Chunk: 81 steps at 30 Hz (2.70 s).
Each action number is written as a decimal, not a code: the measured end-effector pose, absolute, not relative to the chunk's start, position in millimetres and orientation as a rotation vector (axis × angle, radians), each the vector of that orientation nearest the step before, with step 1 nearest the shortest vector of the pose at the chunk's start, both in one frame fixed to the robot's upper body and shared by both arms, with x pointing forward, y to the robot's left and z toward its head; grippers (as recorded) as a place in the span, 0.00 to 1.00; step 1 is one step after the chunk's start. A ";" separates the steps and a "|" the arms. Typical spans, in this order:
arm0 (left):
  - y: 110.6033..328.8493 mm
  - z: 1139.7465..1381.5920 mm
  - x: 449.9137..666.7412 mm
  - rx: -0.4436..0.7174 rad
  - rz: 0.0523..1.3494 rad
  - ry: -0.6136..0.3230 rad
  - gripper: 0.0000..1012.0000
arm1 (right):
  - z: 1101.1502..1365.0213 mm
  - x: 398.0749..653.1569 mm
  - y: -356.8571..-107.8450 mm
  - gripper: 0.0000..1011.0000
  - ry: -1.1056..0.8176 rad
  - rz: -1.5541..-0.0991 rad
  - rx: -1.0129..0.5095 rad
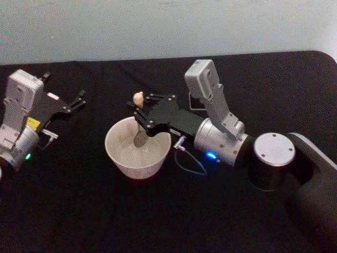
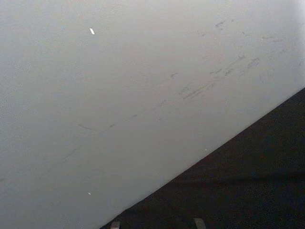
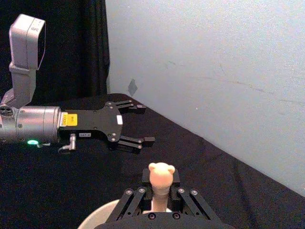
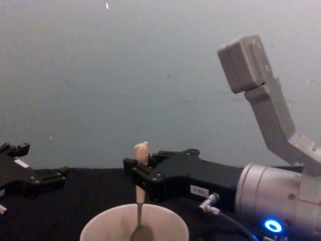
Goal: Pick up the stirring spoon with one hand, stir inside the cup, then place it back in its original position.
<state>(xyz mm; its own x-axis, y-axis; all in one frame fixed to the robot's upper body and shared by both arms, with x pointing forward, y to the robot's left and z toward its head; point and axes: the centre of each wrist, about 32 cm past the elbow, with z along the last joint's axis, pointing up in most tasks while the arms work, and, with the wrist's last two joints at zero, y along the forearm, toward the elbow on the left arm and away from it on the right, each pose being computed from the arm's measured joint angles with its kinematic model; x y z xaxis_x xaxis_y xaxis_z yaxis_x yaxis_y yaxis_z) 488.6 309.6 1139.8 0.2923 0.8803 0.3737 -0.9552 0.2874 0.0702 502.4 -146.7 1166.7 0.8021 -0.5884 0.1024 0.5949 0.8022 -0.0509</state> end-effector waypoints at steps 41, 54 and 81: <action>309.7 1139.8 488.6 0.304 1.248 -0.285 0.99 | 1173.4 479.8 -147.3 0.21 -0.032 -0.531 -0.071; 309.7 1139.8 488.6 0.305 1.248 -0.285 0.99 | 1171.8 491.8 -144.2 0.21 -0.053 -0.595 -0.072; 309.7 1139.8 488.6 0.304 1.248 -0.285 0.99 | 1180.6 472.9 -178.6 0.21 -0.014 -0.598 -0.076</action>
